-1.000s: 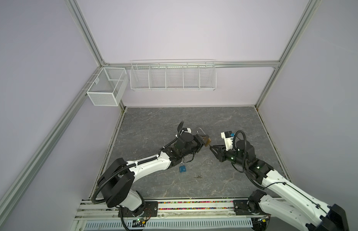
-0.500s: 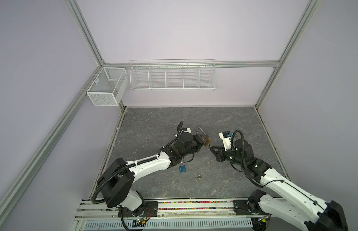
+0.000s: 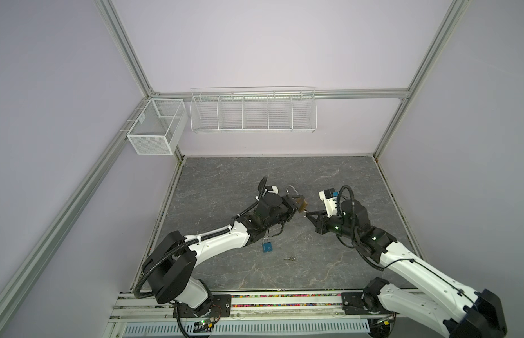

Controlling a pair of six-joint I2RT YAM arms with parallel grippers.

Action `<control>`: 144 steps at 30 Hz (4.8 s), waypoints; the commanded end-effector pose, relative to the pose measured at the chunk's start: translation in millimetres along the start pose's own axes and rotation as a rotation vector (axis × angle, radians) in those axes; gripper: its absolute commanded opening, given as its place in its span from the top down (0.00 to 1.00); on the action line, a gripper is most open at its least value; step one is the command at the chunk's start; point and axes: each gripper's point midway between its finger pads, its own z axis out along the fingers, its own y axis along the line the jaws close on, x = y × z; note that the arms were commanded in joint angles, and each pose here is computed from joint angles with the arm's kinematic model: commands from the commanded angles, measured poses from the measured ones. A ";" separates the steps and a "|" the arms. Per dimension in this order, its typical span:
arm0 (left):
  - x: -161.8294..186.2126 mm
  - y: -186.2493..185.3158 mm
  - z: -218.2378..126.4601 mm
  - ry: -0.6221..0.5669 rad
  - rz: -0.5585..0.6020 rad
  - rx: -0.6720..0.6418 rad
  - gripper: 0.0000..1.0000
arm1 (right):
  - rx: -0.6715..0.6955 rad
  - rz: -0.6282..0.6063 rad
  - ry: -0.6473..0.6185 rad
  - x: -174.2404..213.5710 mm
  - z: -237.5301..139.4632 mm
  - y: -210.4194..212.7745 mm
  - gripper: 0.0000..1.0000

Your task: Unlock with the key

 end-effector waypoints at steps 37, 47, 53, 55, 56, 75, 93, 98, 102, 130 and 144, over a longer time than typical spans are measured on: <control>8.1 -33.9 -4.3 -0.033 0.107 0.030 1.00 | 0.070 -0.036 -0.034 -15.1 -2.2 2.8 0.94; -0.8 -27.3 -9.5 -0.099 0.130 0.035 1.00 | 0.018 0.029 -0.038 -21.5 -5.1 14.0 0.94; -13.1 -30.1 -12.0 -0.175 0.127 0.073 1.00 | 0.018 0.063 -0.036 -12.0 -7.1 10.6 0.94; -16.7 -32.7 -13.9 -0.193 0.140 0.071 1.00 | 0.035 0.067 -0.030 -9.7 -9.9 7.5 0.94; -17.2 -33.1 -14.5 -0.197 0.149 0.065 1.00 | 0.037 0.065 -0.029 -9.1 -11.5 7.3 0.94; -35.8 -34.9 -22.4 -0.287 0.228 0.026 1.00 | 0.059 0.061 0.000 1.7 -27.3 4.7 0.94; -2.7 -17.5 -13.0 -0.217 0.232 0.055 1.00 | 0.062 0.031 -0.051 -31.9 -6.5 11.7 0.94; 2.0 -13.5 -18.0 -0.239 0.312 -0.027 1.00 | 0.051 0.049 -0.064 -36.8 -2.4 14.0 0.94; -1.5 -1.9 -19.4 -0.271 0.325 -0.076 1.00 | 0.021 0.071 -0.084 -41.5 -5.3 20.4 0.94; -36.5 -34.3 -44.6 -0.341 0.243 0.055 1.00 | -0.080 -0.019 -0.110 -23.0 -26.9 32.3 0.94; -10.1 -17.5 -18.3 -0.255 0.208 0.048 1.00 | -0.070 -0.050 -0.104 -30.2 -22.2 34.7 0.94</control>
